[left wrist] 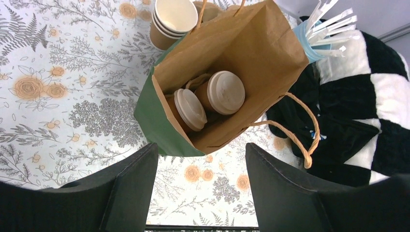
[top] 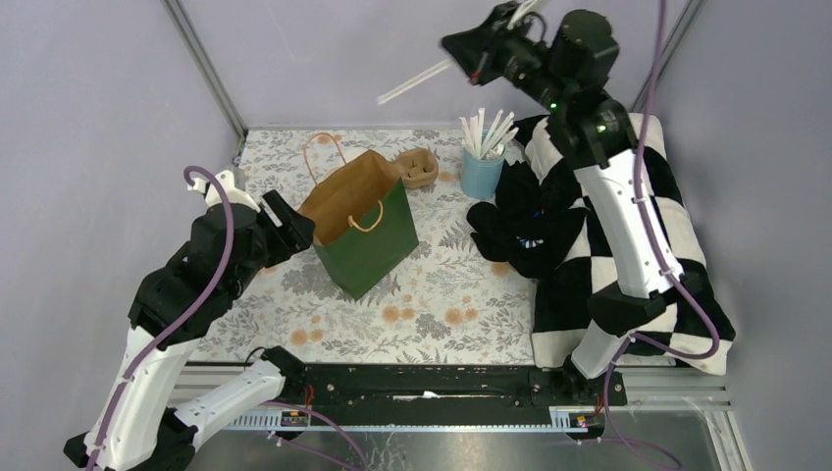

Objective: Pack the takeout coffee

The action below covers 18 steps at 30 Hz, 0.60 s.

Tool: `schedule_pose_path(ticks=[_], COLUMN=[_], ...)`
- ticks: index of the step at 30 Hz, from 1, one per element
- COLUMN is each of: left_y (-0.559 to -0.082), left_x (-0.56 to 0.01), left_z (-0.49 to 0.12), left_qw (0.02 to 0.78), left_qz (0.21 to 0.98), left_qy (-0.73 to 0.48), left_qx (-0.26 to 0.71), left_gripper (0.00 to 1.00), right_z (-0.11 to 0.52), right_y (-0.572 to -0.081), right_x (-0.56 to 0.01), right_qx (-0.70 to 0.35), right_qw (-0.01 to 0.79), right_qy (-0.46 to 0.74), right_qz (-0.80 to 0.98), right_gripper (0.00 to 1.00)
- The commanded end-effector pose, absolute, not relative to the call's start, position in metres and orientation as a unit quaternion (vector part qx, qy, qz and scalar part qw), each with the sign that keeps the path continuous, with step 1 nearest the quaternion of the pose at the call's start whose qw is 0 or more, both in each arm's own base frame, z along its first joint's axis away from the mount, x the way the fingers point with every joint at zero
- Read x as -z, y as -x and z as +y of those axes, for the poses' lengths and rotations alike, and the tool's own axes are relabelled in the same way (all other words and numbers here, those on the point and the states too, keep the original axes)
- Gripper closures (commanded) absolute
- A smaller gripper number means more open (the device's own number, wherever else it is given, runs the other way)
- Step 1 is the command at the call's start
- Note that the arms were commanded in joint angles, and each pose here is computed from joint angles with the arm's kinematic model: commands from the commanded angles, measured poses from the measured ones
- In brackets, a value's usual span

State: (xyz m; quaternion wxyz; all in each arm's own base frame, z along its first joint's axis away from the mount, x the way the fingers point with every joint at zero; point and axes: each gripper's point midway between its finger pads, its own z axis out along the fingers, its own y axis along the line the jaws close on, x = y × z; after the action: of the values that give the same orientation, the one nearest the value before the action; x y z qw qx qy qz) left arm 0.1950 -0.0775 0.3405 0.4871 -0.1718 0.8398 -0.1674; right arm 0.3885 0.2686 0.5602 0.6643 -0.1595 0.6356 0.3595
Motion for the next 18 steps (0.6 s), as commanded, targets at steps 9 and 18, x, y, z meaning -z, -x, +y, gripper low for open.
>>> schedule_pose_path(ticks=[9, 18], left_y=[-0.196, -0.197], left_x=[-0.371, -0.371], left_z=[-0.062, -0.061], left_qw=[0.544, 0.547], left_qz=[0.799, 0.797], left_qy=[0.186, 0.188], left_qx=[0.174, 0.170], left_gripper=[0.30, 0.30], right_z=[0.407, 0.475], right_y=[-0.291, -0.300], right_x=[-0.514, -0.421], right_qx=[-0.494, -0.421], right_qw=[0.517, 0.485], right_qy=[0.323, 0.357], right_qz=[0.619, 0.678], right_gripper=[1.00, 0.81])
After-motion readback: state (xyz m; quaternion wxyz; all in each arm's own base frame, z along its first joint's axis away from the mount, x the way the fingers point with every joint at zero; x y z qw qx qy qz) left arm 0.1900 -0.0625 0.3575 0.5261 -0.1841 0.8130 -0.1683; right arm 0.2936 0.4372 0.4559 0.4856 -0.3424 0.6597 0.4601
